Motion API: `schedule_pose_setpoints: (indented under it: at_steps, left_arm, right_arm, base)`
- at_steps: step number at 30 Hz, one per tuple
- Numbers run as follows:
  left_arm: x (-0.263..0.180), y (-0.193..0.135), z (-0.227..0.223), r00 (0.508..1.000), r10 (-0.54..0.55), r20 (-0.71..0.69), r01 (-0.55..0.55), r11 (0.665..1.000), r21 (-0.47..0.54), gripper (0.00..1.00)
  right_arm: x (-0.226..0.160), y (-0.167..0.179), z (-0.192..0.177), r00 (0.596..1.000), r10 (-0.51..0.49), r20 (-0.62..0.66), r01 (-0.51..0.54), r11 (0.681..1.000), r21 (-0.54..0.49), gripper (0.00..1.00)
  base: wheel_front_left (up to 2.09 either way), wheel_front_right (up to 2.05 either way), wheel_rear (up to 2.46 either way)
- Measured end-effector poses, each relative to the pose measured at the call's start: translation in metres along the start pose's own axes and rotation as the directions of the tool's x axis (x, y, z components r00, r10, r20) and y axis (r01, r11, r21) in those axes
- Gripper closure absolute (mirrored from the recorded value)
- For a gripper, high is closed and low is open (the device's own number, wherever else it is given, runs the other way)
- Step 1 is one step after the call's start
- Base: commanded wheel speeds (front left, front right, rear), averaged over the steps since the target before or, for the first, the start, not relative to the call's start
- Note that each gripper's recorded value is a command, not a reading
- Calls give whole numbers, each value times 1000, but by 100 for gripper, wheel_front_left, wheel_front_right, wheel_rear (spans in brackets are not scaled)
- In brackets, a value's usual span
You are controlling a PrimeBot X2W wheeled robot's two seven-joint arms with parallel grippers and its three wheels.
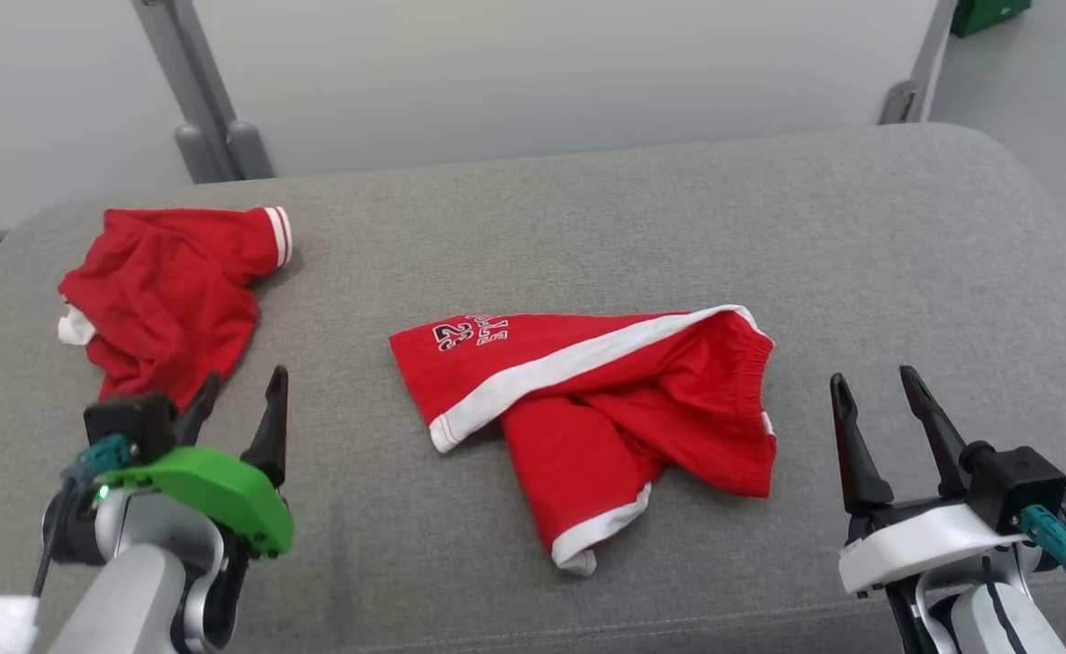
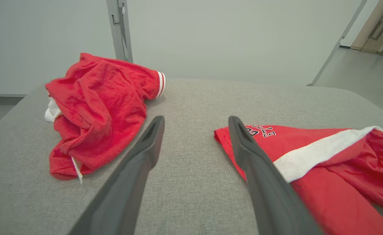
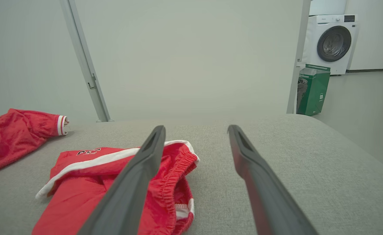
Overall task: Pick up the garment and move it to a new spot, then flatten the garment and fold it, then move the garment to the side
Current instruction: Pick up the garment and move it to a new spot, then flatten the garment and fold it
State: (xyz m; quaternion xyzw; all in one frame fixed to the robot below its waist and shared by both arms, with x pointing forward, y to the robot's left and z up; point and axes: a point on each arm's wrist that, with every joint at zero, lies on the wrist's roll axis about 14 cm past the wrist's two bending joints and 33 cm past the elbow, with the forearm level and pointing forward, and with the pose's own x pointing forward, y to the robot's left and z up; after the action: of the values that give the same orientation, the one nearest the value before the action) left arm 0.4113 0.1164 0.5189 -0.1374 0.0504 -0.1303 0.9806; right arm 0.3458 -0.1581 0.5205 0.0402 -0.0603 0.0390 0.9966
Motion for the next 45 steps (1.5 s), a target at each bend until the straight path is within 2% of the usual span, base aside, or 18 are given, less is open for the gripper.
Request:
schedule_pose_setpoints:
  at_steps: [4, 11, 24, 28, 30, 31, 37, 42, 45]
  left_arm:
    - [-32, 26, -21, 995, 101, -15, -102, 994, -31, 0]
    - [-70, 41, -35, 985, 174, 0, -173, 983, -66, 0]
    - [-81, 34, -33, 986, 164, 25, -162, 983, -87, 0]
    - [-74, 13, -46, 991, 133, -34, -137, 959, -247, 0]
    - [-70, 2, -50, 992, 113, -52, -124, 937, -327, 0]
    - [-70, 2, -50, 992, 113, -52, -124, 937, -327, 0]
    - [-54, -20, -68, 986, 80, -147, -150, 810, -567, 0]
    - [-30, -42, -76, 976, -23, -219, -137, 713, -688, 0]
    - [-15, -38, -75, 969, -38, -243, -155, 671, -725, 0]
  right_arm:
    - [1, 13, -3, 999, 38, -8, -38, 999, 7, 0]
    - [-6, 23, -7, 997, 71, -22, -70, 997, 10, 0]
    - [-12, 25, -11, 996, 81, -36, -81, 997, 16, 0]
    - [-14, 22, -22, 995, 74, -71, -71, 997, 37, 0]
    - [-13, 22, -26, 994, 73, -87, -67, 996, 65, 0]
    - [-13, 22, -26, 994, 73, -87, -67, 996, 65, 0]
    - [8, 20, -34, 989, 57, -137, -39, 990, 134, 0]
    - [41, 20, -32, 985, 94, -146, -85, 994, 72, 0]
    - [58, 25, -34, 979, 127, -159, -120, 991, 54, 0]
  base:
    - [0, 0, 0]
    - [0, 0, 0]
    - [0, 0, 0]
    - [0, 0, 0]
    - [0, 0, 0]
    - [0, 0, 0]
    - [0, 0, 0]
    - [0, 0, 0]
    - [0, 0, 0]
